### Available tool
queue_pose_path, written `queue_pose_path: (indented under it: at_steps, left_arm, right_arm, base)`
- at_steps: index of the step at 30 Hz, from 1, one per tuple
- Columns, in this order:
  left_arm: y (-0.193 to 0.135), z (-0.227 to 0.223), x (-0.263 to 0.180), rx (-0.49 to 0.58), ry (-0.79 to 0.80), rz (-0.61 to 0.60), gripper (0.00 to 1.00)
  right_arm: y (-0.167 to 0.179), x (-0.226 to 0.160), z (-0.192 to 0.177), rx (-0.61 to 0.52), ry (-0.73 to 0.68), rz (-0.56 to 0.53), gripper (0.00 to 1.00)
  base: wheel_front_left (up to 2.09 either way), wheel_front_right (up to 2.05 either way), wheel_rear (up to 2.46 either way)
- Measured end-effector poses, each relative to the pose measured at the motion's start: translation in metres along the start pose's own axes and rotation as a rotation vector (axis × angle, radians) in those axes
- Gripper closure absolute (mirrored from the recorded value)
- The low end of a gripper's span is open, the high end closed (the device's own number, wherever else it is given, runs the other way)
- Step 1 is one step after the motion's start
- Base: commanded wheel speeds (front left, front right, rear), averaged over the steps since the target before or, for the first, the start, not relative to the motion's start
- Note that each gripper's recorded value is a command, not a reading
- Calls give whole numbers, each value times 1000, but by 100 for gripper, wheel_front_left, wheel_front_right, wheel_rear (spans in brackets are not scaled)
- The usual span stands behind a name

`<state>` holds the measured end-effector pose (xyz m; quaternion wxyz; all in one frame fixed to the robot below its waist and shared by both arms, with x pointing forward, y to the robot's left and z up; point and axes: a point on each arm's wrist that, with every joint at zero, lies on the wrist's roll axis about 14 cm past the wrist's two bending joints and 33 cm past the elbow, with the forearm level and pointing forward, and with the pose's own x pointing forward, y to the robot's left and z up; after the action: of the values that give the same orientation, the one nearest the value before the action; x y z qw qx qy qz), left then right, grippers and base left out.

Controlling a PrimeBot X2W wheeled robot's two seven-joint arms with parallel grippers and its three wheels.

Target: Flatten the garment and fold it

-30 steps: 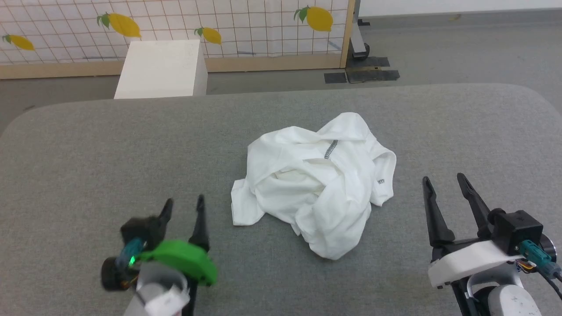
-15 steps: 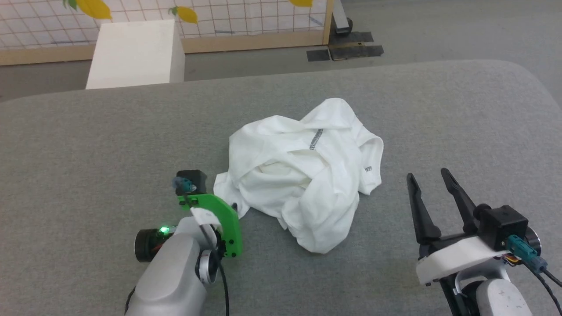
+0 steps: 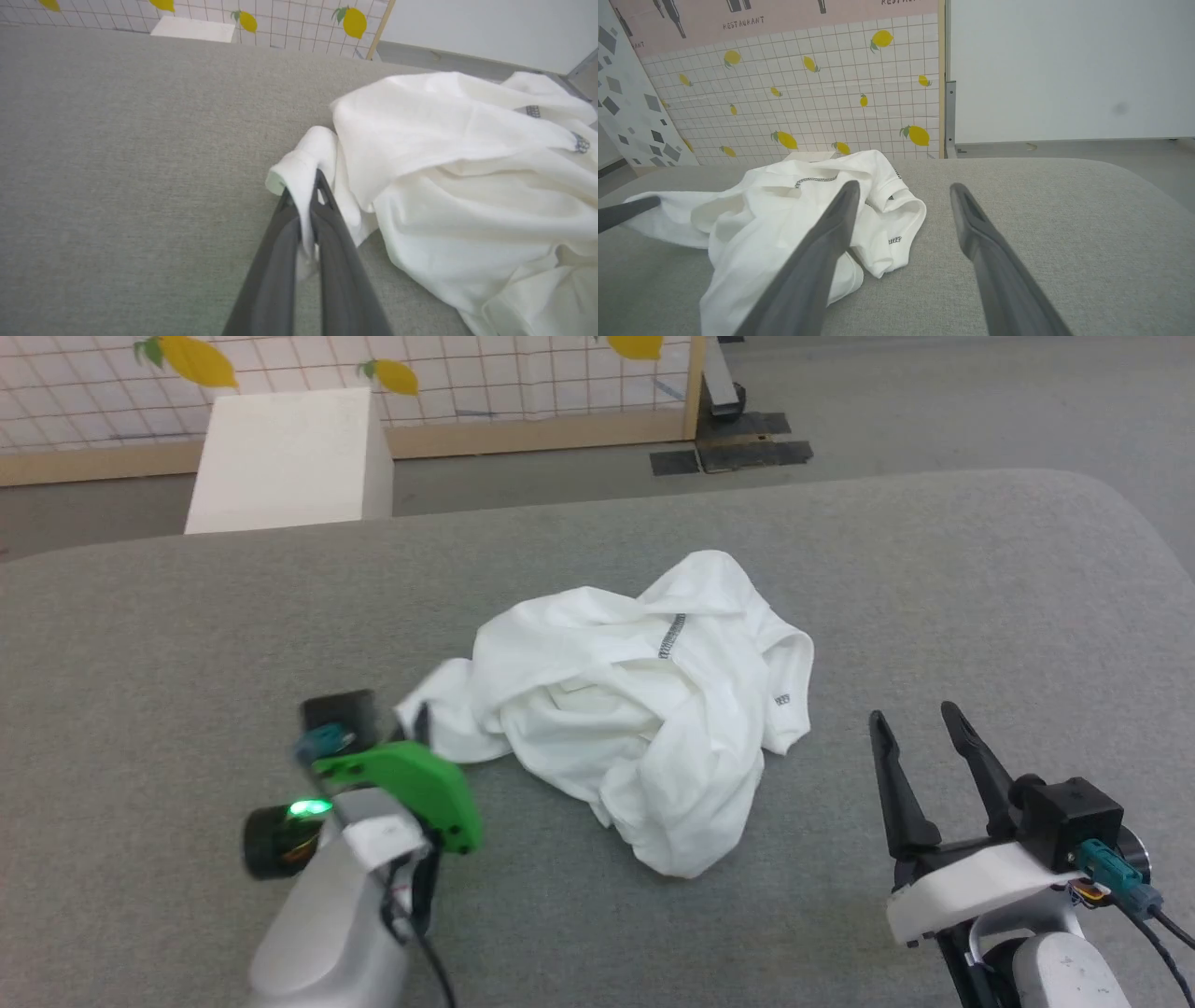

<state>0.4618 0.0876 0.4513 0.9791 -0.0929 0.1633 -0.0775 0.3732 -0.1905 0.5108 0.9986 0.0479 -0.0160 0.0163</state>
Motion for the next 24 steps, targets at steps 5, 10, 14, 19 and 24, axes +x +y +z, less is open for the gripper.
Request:
queue_pose_path:
  at_steps: [5,10,14,19,24]
  left_arm:
    - [58,26,-30,-16,-192,166,100]
    - [116,30,-71,-41,-256,339,100]
    - [159,17,-109,-60,-239,490,100]
    - [182,-8,-138,-89,-169,573,100]
    - [166,-10,-134,-118,-171,492,0]
  right_arm:
    - [10,4,3,3,-10,31,0]
    - [23,10,5,6,-17,70,0]
    - [32,16,6,9,-21,96,0]
    - [35,21,0,11,6,107,0]
    - [33,25,-8,12,33,100,0]
  base:
    - [0,0,0]
    - [0,0,0]
    - [0,0,0]
    - [0,0,0]
    - [0,0,0]
